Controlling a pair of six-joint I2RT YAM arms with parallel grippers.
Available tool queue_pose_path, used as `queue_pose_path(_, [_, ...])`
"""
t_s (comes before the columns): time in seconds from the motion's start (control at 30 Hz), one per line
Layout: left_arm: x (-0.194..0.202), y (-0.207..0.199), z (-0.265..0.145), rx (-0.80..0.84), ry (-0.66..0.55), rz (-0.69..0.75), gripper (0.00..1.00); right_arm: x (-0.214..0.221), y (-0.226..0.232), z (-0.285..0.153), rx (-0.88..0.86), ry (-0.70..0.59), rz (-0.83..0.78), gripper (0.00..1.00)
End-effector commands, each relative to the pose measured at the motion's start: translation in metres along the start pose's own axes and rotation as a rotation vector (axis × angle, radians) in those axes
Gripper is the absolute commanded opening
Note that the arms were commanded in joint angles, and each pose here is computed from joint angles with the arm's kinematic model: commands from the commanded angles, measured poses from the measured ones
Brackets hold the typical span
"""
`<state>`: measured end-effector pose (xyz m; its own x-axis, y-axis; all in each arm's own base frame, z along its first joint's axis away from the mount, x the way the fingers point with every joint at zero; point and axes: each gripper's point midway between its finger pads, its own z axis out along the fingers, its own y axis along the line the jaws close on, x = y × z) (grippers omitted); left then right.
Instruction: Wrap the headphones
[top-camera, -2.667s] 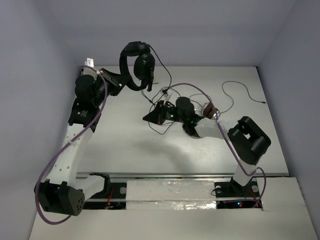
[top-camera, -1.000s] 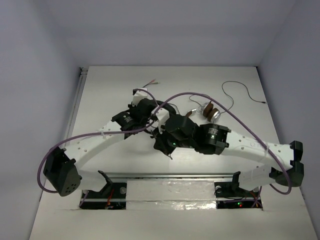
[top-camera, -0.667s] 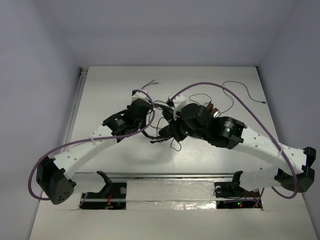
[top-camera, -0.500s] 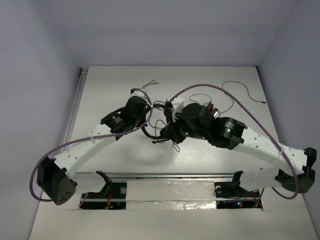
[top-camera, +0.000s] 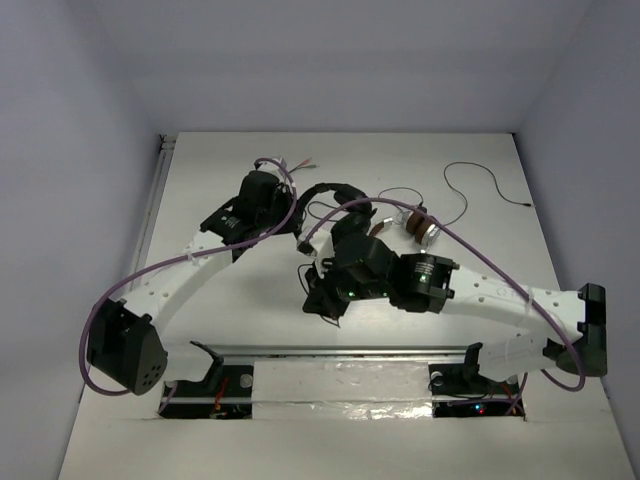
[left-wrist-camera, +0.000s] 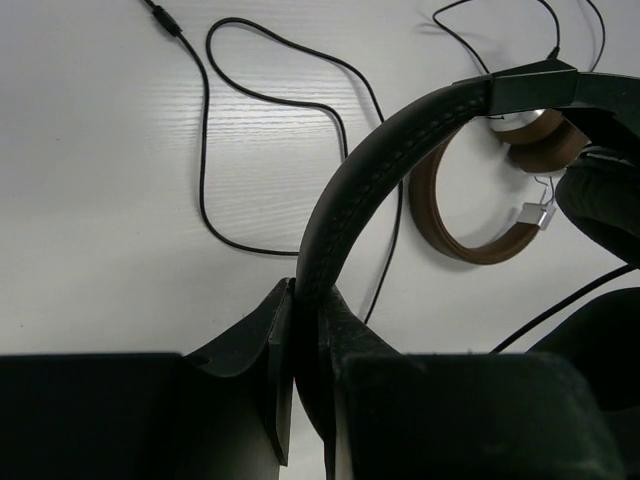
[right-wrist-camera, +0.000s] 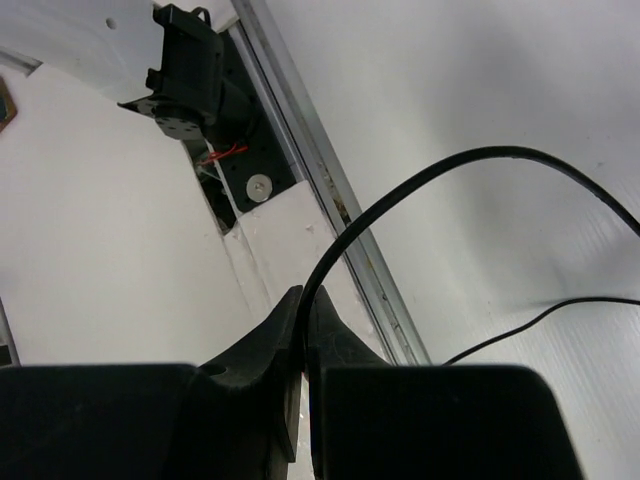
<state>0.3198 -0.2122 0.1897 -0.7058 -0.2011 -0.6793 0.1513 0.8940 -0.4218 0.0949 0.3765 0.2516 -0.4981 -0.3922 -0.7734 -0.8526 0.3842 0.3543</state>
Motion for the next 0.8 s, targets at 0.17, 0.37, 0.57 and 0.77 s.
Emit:
queue_pose_path(0.17, [-0.026, -0.031, -0.012, 0.127, -0.1, -0.021, 0.0, -0.003, 0.03, 0.03, -0.152, 0.018, -0.019, 0.0])
queue_pose_path(0.37, [-0.03, -0.049, -0.014, 0.205, -0.08, -0.014, 0.0, 0.007, 0.018, 0.039, -0.109, 0.016, -0.001, 0.0])
queue_pose_path(0.57, [0.01, -0.023, -0.012, 0.154, -0.001, 0.015, 0.0, -0.012, -0.009, 0.021, 0.057, -0.083, -0.029, 0.0])
queue_pose_path(0.77, [0.049, 0.002, -0.014, 0.087, 0.062, 0.034, 0.0, -0.026, -0.035, 0.009, 0.148, -0.126, -0.018, 0.0])
